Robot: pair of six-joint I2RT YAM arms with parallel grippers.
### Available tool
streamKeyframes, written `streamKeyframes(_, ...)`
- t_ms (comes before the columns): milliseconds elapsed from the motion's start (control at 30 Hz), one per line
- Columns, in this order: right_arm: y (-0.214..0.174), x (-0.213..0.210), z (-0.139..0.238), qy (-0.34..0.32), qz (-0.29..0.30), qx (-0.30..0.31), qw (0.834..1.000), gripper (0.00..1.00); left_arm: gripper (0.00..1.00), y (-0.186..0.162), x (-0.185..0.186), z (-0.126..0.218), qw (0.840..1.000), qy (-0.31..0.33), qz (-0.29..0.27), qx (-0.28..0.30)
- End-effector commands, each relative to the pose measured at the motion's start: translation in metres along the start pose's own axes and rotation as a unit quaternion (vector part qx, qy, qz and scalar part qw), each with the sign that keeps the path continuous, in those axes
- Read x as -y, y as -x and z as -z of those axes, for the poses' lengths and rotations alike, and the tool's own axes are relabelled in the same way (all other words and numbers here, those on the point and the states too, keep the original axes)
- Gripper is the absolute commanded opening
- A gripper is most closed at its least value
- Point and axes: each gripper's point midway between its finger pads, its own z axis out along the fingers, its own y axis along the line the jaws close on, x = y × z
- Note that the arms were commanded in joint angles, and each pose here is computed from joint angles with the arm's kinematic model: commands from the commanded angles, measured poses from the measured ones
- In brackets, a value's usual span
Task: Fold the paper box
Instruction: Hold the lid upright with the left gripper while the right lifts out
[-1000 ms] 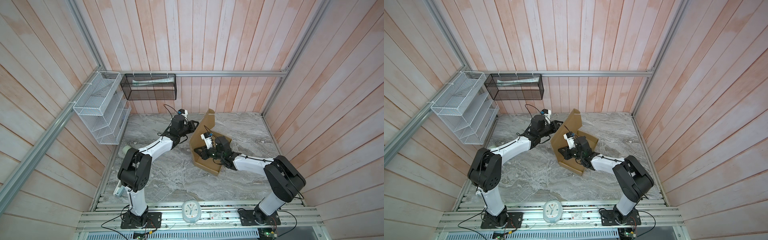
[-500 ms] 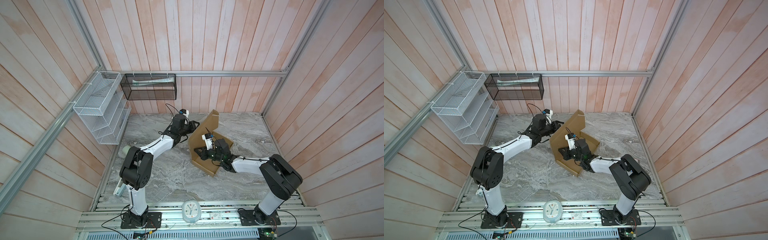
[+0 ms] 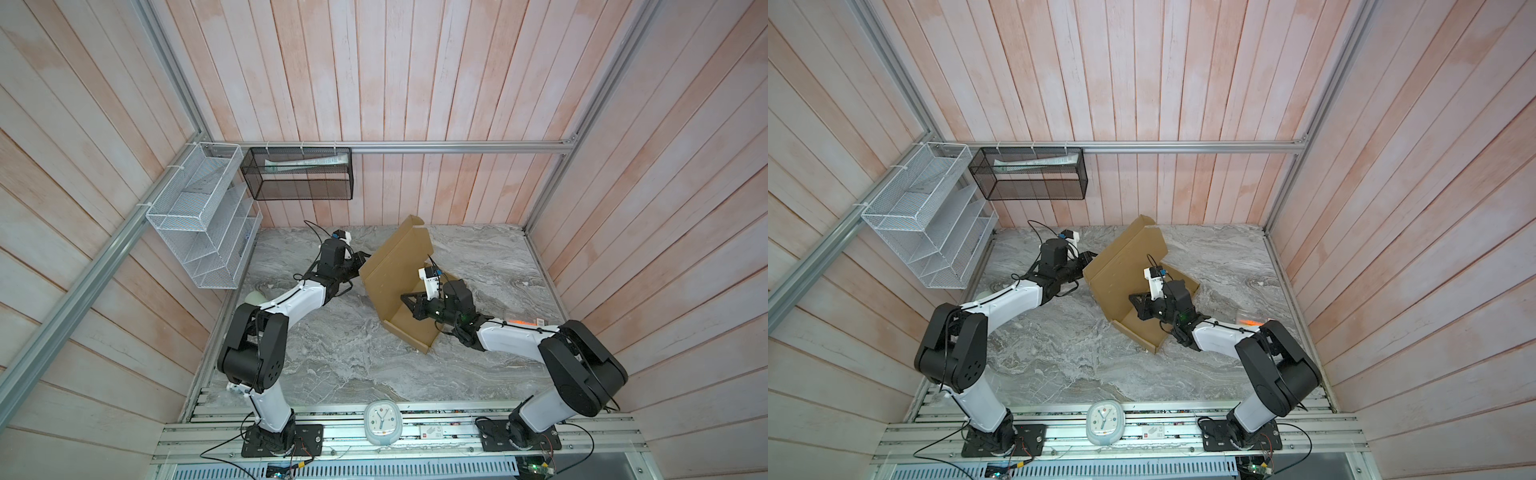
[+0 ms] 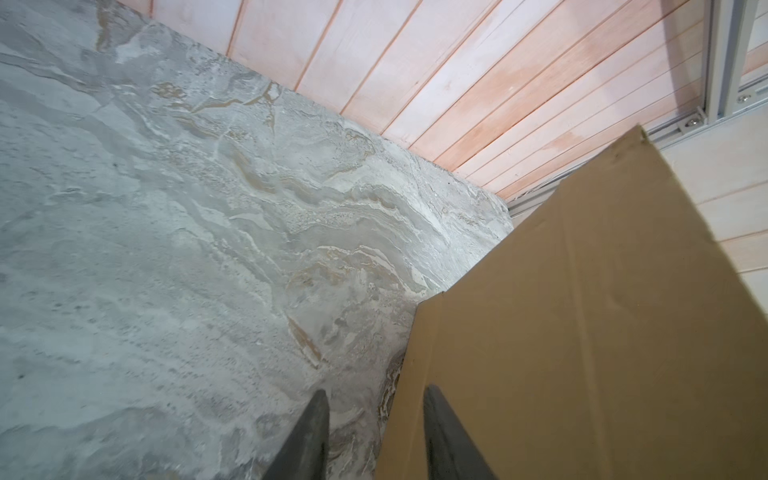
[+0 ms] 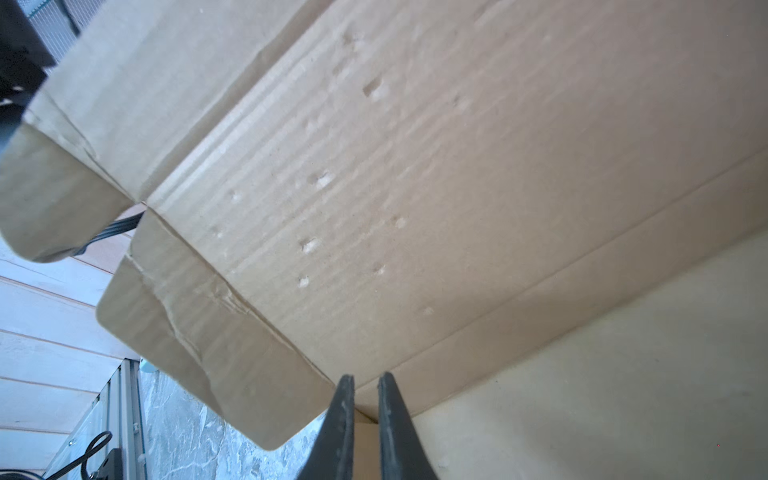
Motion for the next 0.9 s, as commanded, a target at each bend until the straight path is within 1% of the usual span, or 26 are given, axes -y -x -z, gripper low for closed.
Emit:
streamKeyframes(0,0.0,0.005,0.007,-0.013,0.003,0.003,1.0,0.15,0.41,0.016,0.002,0.023,0.999,0.003,-0.02,0.033)
streamKeyframes(200,0.005,0.005,0.014,-0.016,0.006,0.01,1.0,0.15,0.43,0.016,-0.011,0.061,0.998,0.032,-0.032,0.044)
streamKeyframes(400,0.005,0.009,0.018,-0.026,0.013,0.006,1.0,0.15,0.47,0.015,-0.006,0.107,0.996,0.044,-0.054,0.056)
streamKeyframes(633,0.012,0.01,0.028,-0.032,0.017,0.013,0.999,0.15,0.54,-0.004,0.001,0.15,0.996,0.041,-0.058,0.052)
streamKeyframes(867,0.015,0.012,0.036,-0.039,0.019,0.018,0.999,0.15,0.61,-0.028,0.013,0.171,0.999,0.005,-0.044,0.028)
